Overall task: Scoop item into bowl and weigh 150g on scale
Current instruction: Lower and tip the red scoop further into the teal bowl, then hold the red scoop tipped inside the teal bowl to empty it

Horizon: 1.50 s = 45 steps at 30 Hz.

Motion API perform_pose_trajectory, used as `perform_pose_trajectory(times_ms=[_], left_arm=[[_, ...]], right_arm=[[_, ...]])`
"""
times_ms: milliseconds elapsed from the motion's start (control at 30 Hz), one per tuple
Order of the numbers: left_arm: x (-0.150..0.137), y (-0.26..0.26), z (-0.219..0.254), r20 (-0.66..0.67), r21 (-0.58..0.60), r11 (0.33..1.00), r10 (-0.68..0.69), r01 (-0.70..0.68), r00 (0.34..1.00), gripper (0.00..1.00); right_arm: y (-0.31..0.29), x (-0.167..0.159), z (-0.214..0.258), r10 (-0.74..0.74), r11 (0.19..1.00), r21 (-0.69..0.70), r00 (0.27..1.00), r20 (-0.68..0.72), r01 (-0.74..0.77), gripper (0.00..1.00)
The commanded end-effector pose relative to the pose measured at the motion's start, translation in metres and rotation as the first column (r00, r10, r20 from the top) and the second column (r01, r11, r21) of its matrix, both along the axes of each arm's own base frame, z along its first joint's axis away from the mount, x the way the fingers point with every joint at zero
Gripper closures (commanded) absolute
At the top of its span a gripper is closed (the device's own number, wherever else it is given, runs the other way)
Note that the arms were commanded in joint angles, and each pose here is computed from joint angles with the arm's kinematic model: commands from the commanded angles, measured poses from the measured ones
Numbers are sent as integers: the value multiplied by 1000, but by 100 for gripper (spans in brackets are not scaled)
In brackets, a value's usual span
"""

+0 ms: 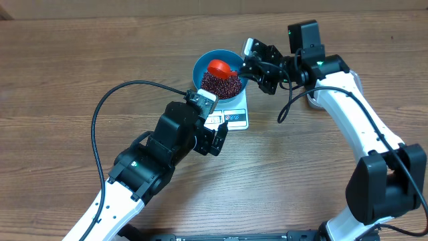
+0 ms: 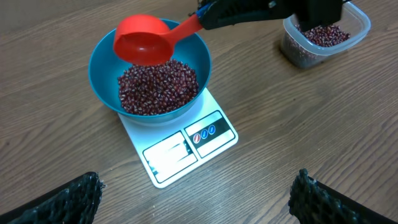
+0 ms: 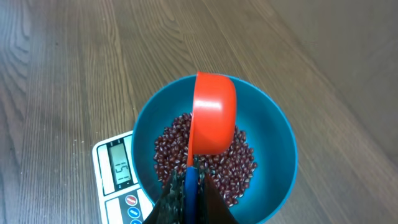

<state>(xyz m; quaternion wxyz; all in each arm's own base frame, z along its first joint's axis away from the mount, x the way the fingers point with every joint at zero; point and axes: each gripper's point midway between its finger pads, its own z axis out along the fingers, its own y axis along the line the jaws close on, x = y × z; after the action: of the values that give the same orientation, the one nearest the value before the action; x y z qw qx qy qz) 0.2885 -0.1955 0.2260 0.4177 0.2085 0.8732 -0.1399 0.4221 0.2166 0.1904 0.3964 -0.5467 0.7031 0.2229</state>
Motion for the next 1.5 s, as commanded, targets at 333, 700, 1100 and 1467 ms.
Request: perform_pose_trajectory(times_ms=[333, 700, 1100, 1467], left_arm=[[1, 2, -1, 4, 6, 1000, 1, -1, 1000, 1], [1, 2, -1, 4, 7, 1000, 1, -1, 1000, 1], [1, 2, -1, 4, 7, 1000, 1, -1, 1000, 1], [1, 2, -1, 5, 6, 1000, 1, -1, 1000, 1]], right_arm=[[-7, 20, -26, -116, 992, -47, 991, -69, 113, 96], [-7, 23, -54, -144, 989, -57, 978, -152, 137, 96], [-8, 13, -59, -140, 989, -71, 969, -204, 129, 96], [5, 1, -49, -58, 998, 23, 967, -246, 66, 96]])
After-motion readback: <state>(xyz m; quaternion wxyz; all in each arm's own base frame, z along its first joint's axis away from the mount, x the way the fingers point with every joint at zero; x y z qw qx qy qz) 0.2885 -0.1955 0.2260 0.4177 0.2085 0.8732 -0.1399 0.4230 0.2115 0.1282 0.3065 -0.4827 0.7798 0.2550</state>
